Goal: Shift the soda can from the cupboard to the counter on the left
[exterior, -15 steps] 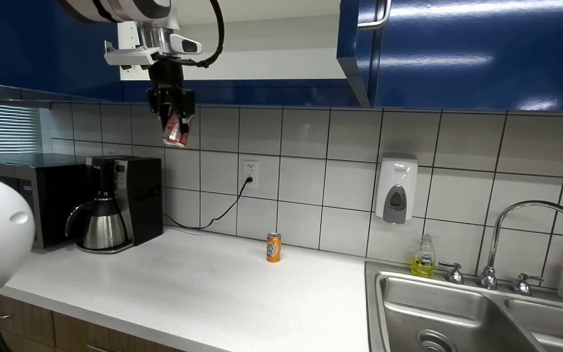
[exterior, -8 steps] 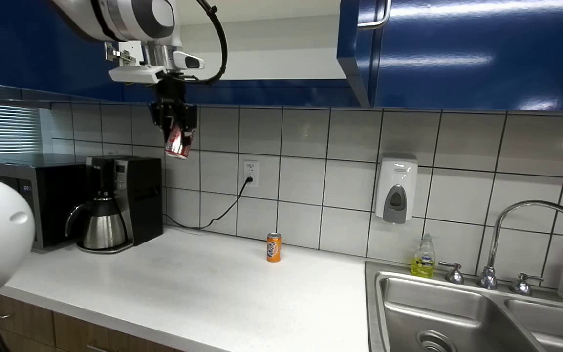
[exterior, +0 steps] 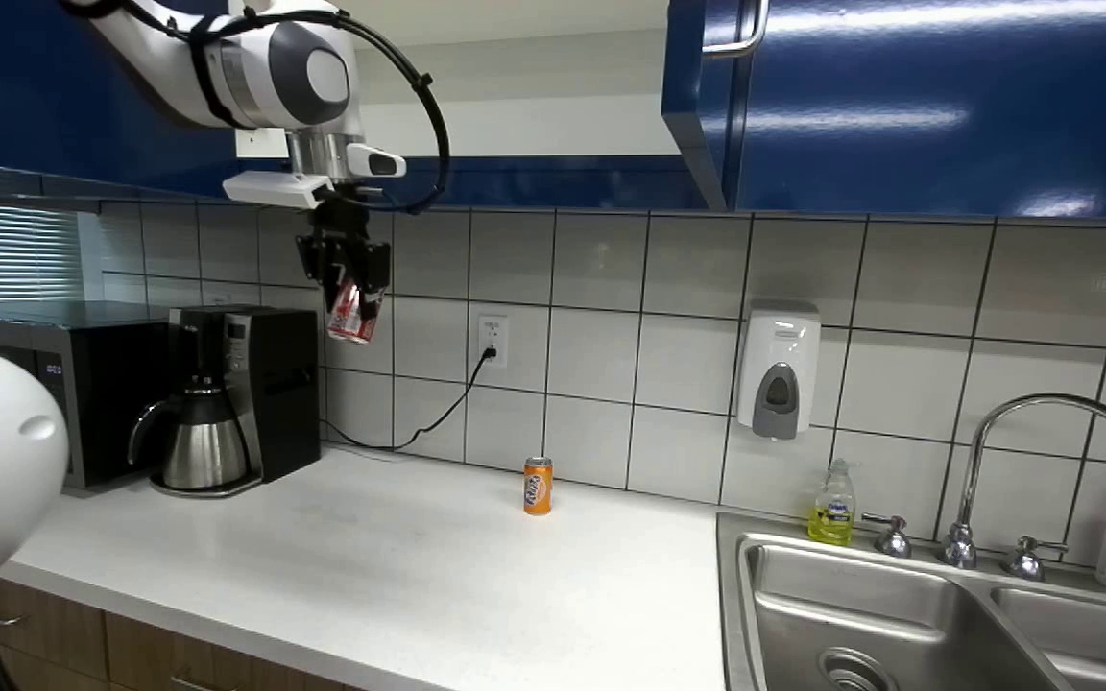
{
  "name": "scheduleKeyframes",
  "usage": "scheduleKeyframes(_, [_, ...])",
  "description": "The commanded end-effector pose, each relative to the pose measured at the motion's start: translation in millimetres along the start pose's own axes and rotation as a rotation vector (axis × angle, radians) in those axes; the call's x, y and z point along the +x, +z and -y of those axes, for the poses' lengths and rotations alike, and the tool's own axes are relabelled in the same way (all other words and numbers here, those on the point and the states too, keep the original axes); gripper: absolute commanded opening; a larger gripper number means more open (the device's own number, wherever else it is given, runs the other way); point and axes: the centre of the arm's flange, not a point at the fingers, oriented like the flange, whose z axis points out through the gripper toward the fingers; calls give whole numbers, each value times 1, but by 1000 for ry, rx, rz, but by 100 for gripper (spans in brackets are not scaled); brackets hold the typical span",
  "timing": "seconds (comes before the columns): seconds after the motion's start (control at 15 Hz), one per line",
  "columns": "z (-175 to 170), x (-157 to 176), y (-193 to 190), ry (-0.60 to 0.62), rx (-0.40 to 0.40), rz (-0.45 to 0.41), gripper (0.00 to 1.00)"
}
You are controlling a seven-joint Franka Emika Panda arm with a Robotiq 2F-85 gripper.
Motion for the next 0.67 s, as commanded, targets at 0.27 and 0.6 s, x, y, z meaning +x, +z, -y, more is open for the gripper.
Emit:
scheduleKeyframes(0.27, [-4,-3,39,0,34,12,38])
scheduleKeyframes(0.6, [-5,-5,58,8,34,33,38])
